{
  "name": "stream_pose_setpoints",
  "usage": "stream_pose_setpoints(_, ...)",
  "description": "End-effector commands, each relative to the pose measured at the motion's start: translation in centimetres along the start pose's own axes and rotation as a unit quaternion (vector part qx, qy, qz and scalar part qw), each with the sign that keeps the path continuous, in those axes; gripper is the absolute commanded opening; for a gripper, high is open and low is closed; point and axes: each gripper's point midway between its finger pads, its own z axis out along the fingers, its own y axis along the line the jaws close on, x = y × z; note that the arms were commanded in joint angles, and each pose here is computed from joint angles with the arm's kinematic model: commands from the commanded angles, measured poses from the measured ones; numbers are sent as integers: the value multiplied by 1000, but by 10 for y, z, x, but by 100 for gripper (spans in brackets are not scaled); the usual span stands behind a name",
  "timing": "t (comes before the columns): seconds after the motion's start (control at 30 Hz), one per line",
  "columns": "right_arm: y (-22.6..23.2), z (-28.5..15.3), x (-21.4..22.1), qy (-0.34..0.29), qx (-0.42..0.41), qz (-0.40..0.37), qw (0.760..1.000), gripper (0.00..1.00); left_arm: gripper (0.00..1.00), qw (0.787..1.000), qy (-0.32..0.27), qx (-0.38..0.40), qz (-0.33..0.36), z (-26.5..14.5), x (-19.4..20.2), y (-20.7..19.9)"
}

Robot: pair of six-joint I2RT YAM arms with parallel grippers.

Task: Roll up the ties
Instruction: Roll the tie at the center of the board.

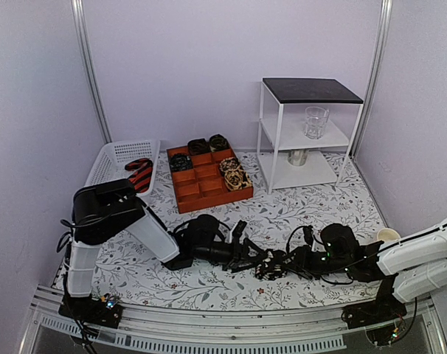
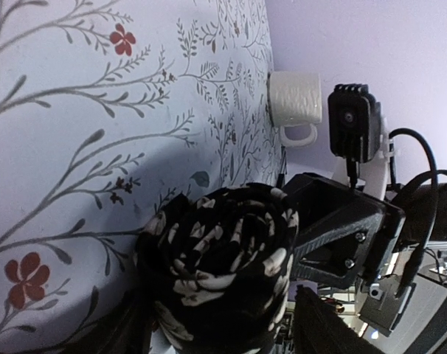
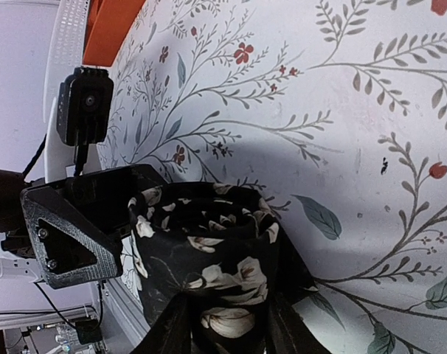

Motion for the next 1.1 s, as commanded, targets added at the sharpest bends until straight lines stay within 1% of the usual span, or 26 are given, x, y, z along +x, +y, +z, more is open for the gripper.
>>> stream_pose_setpoints(0.0, -2, 4, 4, 13, 0, 1, 1000, 35, 66, 999, 10, 18, -30, 5, 7, 1)
stream_pose_setpoints(0.13, -2, 5, 5, 17, -1, 4, 1000, 34, 65, 998, 4, 48, -40, 8, 4, -10)
stream_pose_setpoints(0.23, 0, 7, 6, 20, -6, 4, 1000, 33, 63, 998, 14, 55, -40, 16, 6, -13)
stream_pose_setpoints(0.33, 3, 9, 6, 23, -11, 4, 1000, 32, 58, 996, 11, 70, -47, 15, 6, -14)
stream_pose_setpoints(0.47, 5, 12, 7, 27, -21, 6, 999, 32, 55, 995, 20, 87, -52, 15, 9, -16)
stream_pose_setpoints(0.57, 4, 14, 8, 28, -21, 7, 999, 32, 57, 995, 24, 87, -51, 15, 10, -18)
stream_pose_setpoints(0.7, 2, 14, 7, 24, -19, 10, 999, 31, 65, 995, 28, 76, -53, 14, 12, -16)
stream_pose_setpoints(0.87, 2, 12, 5, 16, -19, 11, 1000, 31, 66, 995, 31, 68, -65, 12, 16, -9)
stream_pose_setpoints(1.07, -2, 15, 7, 21, -18, 10, 1000, 31, 64, 994, 36, 62, -80, 17, 19, -6)
